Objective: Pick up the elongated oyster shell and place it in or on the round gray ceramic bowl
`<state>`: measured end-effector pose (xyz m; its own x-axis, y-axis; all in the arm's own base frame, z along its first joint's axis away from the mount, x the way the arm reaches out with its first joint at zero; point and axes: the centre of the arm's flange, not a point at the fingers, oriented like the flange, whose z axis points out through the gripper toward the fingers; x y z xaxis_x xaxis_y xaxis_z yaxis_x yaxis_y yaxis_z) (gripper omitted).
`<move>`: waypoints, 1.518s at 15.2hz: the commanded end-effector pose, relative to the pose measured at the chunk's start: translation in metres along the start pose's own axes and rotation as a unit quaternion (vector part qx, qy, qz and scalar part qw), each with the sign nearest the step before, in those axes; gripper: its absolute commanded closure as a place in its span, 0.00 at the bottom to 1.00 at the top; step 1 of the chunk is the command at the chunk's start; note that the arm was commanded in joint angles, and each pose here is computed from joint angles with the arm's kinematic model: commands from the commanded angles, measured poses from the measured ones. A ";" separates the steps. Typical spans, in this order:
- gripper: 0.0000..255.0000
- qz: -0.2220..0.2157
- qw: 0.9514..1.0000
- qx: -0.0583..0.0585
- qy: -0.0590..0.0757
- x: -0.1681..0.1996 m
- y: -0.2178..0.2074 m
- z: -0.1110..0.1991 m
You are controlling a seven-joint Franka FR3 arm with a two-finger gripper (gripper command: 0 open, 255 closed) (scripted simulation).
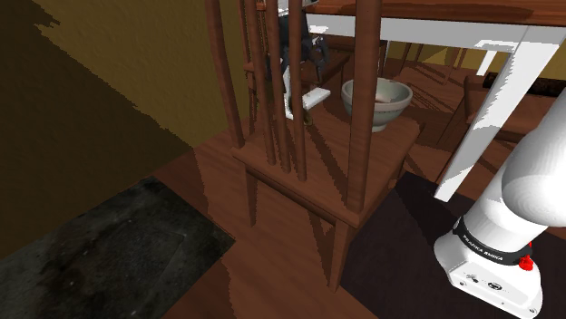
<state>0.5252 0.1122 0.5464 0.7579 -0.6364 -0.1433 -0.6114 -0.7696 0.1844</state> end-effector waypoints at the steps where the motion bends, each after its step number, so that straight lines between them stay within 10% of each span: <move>1: 0.00 0.017 1.000 -0.007 -0.004 0.009 -0.009 0.006; 15: 0.00 0.017 1.000 -0.007 -0.004 0.008 -0.009 0.040; 16: 1.00 0.017 1.000 -0.007 -0.004 0.008 -0.009 0.040; 23: 1.00 0.017 1.000 -0.007 -0.004 0.008 -0.009 0.040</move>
<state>0.5275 0.1114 0.5045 0.7346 -0.6631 -0.1437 -0.6340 -0.7463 0.2026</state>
